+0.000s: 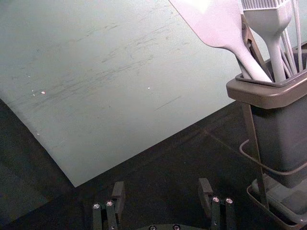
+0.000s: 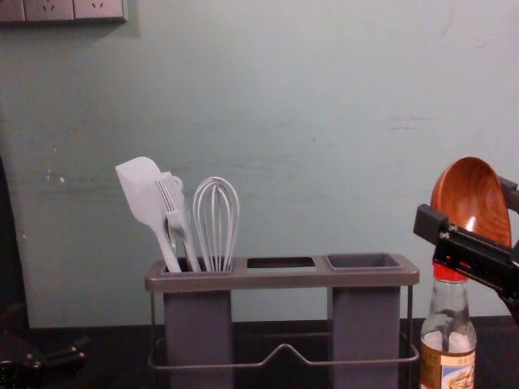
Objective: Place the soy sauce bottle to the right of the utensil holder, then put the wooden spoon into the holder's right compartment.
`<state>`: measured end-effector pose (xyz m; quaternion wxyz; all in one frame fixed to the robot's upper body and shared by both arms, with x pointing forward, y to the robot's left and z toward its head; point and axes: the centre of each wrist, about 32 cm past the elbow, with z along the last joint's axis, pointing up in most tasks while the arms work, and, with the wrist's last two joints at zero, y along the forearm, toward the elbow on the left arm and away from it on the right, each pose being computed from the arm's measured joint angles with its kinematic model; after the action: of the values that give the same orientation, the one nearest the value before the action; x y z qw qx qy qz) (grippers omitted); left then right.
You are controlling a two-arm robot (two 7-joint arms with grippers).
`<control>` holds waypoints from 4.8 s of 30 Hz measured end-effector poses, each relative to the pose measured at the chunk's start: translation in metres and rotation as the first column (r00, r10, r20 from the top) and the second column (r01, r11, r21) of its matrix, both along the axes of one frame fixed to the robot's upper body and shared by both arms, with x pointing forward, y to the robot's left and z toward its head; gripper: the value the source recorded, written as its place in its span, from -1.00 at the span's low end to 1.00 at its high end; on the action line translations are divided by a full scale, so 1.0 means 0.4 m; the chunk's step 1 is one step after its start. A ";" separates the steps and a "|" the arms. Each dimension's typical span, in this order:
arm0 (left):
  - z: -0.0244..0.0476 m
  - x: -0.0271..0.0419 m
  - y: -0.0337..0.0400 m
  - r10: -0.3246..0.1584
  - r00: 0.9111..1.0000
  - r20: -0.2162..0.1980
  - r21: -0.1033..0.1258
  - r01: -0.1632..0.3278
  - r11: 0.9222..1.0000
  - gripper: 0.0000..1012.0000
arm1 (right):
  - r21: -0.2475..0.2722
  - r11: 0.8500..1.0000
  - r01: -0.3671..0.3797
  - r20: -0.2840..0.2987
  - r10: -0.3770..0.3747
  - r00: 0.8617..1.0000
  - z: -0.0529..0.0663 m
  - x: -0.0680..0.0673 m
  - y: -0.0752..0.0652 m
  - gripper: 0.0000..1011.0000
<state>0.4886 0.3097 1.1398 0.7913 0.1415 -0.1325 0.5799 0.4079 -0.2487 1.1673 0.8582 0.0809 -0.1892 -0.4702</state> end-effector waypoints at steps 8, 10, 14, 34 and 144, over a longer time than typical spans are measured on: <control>0.000 0.000 0.000 0.000 1.000 0.000 0.000 0.000 1.000 0.99 | 0.000 1.000 -0.001 0.001 0.001 1.000 0.001 0.000 0.000 0.66; 0.000 0.000 0.000 0.000 1.000 0.000 0.000 0.000 1.000 0.99 | 0.000 1.000 -0.001 0.001 0.001 1.000 0.001 0.000 0.000 0.66; 0.000 0.000 0.000 0.000 1.000 0.000 0.000 0.000 1.000 0.99 | 0.016 1.000 0.003 0.001 -0.003 1.000 -0.001 0.006 0.004 0.66; 0.000 0.000 0.000 0.000 1.000 0.000 0.000 0.000 1.000 0.99 | 0.094 0.993 -0.072 0.110 0.062 0.992 0.109 0.249 0.062 0.66; 0.000 0.000 0.000 0.000 1.000 0.000 0.000 0.000 1.000 0.99 | 0.237 0.970 -0.052 0.130 0.021 0.991 -0.079 0.406 0.161 0.98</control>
<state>0.4886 0.3097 1.1398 0.7913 0.1415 -0.1325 0.5799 0.5703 -0.1843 1.1356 0.8370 0.2170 -0.1836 -0.4676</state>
